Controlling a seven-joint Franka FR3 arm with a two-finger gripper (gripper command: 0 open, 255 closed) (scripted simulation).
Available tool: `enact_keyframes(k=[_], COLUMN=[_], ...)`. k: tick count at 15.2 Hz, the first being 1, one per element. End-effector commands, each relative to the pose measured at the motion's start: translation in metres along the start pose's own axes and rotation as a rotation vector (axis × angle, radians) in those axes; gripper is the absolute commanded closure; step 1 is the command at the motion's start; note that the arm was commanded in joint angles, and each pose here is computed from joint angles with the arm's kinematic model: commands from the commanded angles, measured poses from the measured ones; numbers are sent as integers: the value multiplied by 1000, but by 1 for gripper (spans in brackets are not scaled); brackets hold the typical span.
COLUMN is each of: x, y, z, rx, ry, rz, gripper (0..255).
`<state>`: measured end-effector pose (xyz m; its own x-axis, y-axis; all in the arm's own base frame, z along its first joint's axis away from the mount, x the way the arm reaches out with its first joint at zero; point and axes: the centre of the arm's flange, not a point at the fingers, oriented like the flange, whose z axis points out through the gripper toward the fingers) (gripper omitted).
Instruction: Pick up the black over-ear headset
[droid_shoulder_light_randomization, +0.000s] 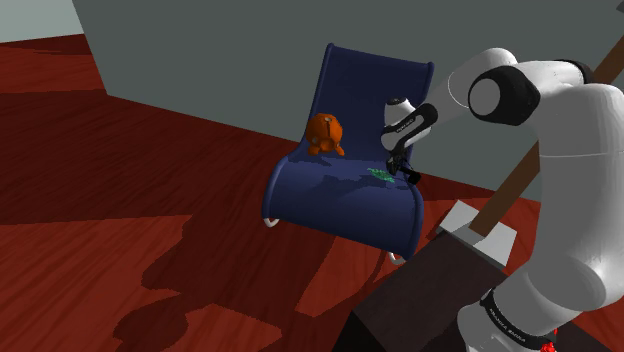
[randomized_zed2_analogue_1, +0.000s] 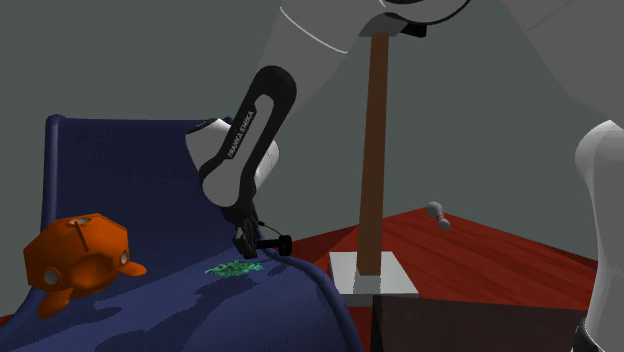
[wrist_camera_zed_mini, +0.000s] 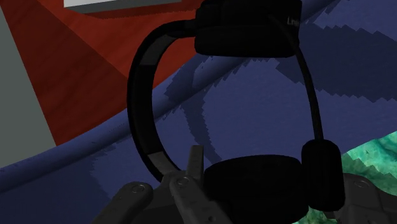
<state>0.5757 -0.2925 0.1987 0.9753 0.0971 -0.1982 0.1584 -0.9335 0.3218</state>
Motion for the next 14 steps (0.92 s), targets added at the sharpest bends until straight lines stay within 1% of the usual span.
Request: enact_keyframes(k=[1,6,14], x=[0,0,-8], y=[0,0,13], z=[0,0,-39], rx=[0,0,0], ry=[0,0,0], rz=[0,0,0], gripper=[255,255,255])
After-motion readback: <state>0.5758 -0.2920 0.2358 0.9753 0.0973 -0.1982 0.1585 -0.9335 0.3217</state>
